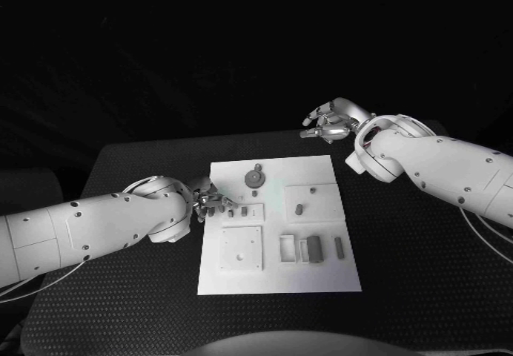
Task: Assemble the parts on the task board
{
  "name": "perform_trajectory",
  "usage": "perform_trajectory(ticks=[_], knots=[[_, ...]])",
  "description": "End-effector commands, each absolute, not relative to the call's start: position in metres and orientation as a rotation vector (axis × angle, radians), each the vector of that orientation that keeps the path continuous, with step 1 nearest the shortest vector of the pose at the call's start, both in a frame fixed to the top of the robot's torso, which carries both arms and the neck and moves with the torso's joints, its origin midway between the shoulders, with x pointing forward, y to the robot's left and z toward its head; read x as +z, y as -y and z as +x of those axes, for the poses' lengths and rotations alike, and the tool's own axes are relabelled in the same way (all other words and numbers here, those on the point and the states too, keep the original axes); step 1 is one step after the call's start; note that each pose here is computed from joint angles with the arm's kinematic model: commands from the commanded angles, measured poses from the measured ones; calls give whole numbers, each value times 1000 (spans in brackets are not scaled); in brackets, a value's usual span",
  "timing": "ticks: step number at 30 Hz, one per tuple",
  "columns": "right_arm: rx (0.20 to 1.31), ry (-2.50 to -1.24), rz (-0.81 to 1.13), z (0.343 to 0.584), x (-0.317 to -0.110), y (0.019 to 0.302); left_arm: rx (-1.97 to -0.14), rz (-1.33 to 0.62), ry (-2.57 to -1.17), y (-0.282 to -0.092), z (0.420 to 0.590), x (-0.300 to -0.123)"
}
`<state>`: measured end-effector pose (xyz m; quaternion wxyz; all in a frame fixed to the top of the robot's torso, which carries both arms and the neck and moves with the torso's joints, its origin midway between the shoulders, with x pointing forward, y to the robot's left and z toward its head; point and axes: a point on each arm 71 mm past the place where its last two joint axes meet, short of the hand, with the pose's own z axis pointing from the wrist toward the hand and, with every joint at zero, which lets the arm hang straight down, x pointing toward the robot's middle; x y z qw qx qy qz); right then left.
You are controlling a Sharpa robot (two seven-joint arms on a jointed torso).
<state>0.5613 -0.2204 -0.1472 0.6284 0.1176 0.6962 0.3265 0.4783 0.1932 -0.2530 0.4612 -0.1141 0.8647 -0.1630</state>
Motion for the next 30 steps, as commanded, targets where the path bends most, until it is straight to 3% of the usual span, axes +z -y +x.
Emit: perform_trajectory(ticks=[1, 11, 30], knots=[[758, -1603, 257, 561, -148, 220, -427, -238, -2071, -188, 475, -250], [757, -1604, 258, 560, -148, 220, -415, -168, -2033, -185, 469, -252], [758, -1605, 258, 560, -149, 220, -384, -150, -2095, -183, 472, -259]])
